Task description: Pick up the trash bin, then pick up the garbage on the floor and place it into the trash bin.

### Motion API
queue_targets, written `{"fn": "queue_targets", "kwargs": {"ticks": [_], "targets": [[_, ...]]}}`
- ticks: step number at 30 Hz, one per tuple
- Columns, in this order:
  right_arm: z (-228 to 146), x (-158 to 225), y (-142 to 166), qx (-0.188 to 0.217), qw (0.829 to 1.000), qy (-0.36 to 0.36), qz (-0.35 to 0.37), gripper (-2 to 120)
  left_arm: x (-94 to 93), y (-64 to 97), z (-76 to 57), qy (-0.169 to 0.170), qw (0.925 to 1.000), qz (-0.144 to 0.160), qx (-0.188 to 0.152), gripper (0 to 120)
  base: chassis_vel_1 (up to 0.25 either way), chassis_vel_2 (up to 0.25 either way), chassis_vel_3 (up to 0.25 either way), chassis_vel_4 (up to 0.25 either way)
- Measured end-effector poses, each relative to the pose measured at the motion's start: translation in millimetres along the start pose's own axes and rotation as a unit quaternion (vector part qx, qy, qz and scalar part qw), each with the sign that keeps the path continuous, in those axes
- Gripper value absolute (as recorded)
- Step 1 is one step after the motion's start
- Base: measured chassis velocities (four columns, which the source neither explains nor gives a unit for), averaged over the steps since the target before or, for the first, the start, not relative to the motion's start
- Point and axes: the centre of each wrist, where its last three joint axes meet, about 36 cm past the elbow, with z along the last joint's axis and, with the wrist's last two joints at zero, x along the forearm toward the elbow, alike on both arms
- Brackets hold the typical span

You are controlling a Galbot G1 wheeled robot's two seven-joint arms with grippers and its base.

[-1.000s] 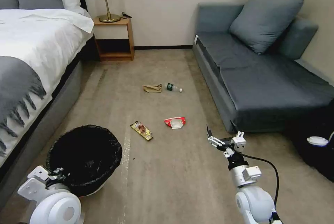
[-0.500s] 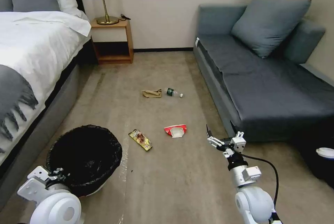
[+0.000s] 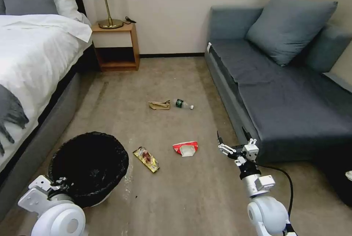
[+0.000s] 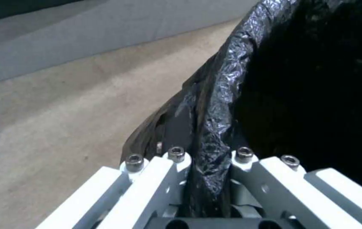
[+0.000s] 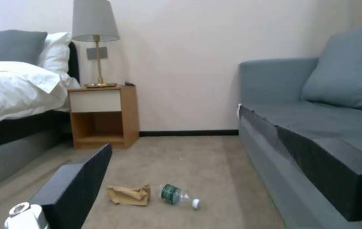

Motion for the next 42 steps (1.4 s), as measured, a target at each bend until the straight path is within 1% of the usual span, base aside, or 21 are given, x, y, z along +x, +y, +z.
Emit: {"fn": "queue_targets", "kwargs": {"ticks": [31, 36, 42], "targets": [[1.4, -2.2, 2.2, -0.004, 1.0, -0.002, -0.003, 100, -0.9, -1.2, 0.7, 0.001, 1.0, 0.001, 0.002, 0, -0.137, 0.142, 0.136, -0.14], [2.4, -2.9, 2.5, -0.004, 1.0, -0.009, -0.004, 100, -1.0, -1.3, 0.8, 0.001, 1.0, 0.001, 0.002, 0, -0.108, 0.086, 0.105, -0.089], [5.5, -1.4, 2.5, -0.004, 1.0, -0.01, -0.009, 100, -1.4, -1.0, 1.3, 0.002, 1.0, 0.0, 0.002, 0, 0.0, 0.0, 0.0, 0.0]]}}
